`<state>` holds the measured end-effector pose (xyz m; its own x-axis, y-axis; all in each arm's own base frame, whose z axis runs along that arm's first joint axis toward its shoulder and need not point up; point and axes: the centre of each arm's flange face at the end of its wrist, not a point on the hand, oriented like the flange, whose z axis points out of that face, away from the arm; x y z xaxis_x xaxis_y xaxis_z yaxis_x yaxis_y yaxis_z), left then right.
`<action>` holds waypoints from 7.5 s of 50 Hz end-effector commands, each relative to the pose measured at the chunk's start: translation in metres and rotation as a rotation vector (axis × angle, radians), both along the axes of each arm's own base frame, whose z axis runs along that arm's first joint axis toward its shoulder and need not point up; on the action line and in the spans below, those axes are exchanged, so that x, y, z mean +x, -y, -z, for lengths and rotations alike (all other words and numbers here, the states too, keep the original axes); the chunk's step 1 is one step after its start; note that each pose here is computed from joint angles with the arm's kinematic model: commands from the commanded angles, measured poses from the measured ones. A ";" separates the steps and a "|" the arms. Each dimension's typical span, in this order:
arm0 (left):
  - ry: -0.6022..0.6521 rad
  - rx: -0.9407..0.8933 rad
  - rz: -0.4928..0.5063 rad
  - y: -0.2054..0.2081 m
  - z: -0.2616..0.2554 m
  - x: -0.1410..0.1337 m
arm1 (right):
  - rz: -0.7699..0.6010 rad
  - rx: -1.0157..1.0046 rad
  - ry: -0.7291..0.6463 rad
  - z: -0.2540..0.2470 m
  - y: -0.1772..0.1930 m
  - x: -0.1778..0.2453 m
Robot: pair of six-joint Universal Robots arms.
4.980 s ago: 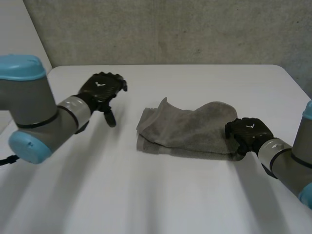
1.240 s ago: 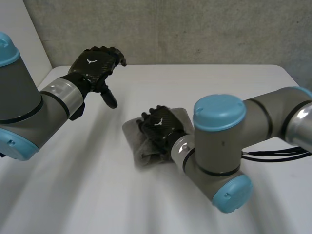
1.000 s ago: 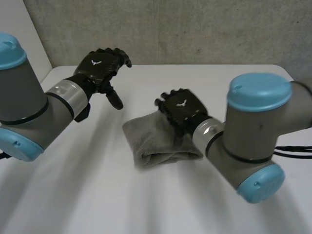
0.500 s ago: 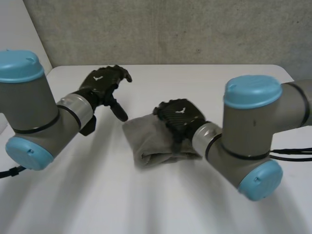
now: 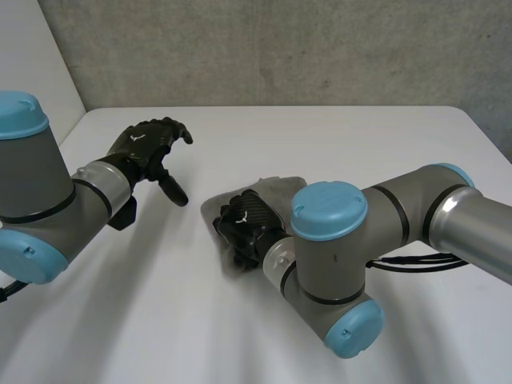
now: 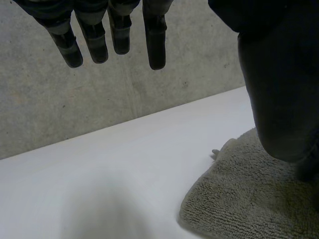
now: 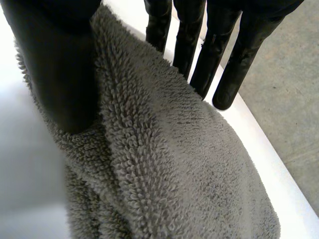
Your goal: Fold the towel.
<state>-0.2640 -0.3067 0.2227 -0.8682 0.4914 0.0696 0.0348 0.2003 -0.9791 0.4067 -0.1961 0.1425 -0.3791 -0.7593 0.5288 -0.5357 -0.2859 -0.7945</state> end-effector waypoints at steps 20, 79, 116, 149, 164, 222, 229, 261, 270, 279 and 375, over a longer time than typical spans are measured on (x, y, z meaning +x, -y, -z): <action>-0.001 0.004 0.002 -0.001 0.001 0.000 | 0.356 -0.133 0.143 -0.051 0.057 -0.036; 0.104 -0.072 0.378 -0.057 0.030 -0.077 | 0.747 0.048 0.095 -0.017 0.095 -0.227; 0.254 -0.227 0.675 -0.095 0.083 -0.172 | 0.799 0.237 0.219 -0.009 0.100 -0.267; 0.283 -0.186 0.689 -0.096 0.101 -0.179 | 0.796 0.244 0.215 -0.008 0.098 -0.266; 0.332 -0.138 0.604 -0.090 0.076 -0.135 | 0.798 0.253 0.214 -0.007 0.094 -0.267; 0.307 -0.196 0.436 -0.090 0.034 -0.077 | 0.752 0.207 0.134 0.012 0.102 -0.259; 0.299 -0.220 0.387 -0.079 0.020 -0.065 | 0.727 0.138 0.160 -0.010 0.119 -0.252; 0.071 -0.255 0.245 -0.045 -0.026 -0.049 | 0.076 0.023 -0.026 -0.015 0.002 -0.050; 0.067 -0.248 0.254 -0.037 -0.019 -0.059 | 0.139 -0.008 -0.005 -0.044 -0.004 -0.066; -0.034 -0.200 0.264 -0.034 -0.021 -0.071 | 0.235 0.123 0.020 -0.061 -0.001 -0.093; 0.065 -0.178 -0.148 -0.055 -0.111 0.003 | 0.675 0.069 0.501 -0.186 0.086 -0.193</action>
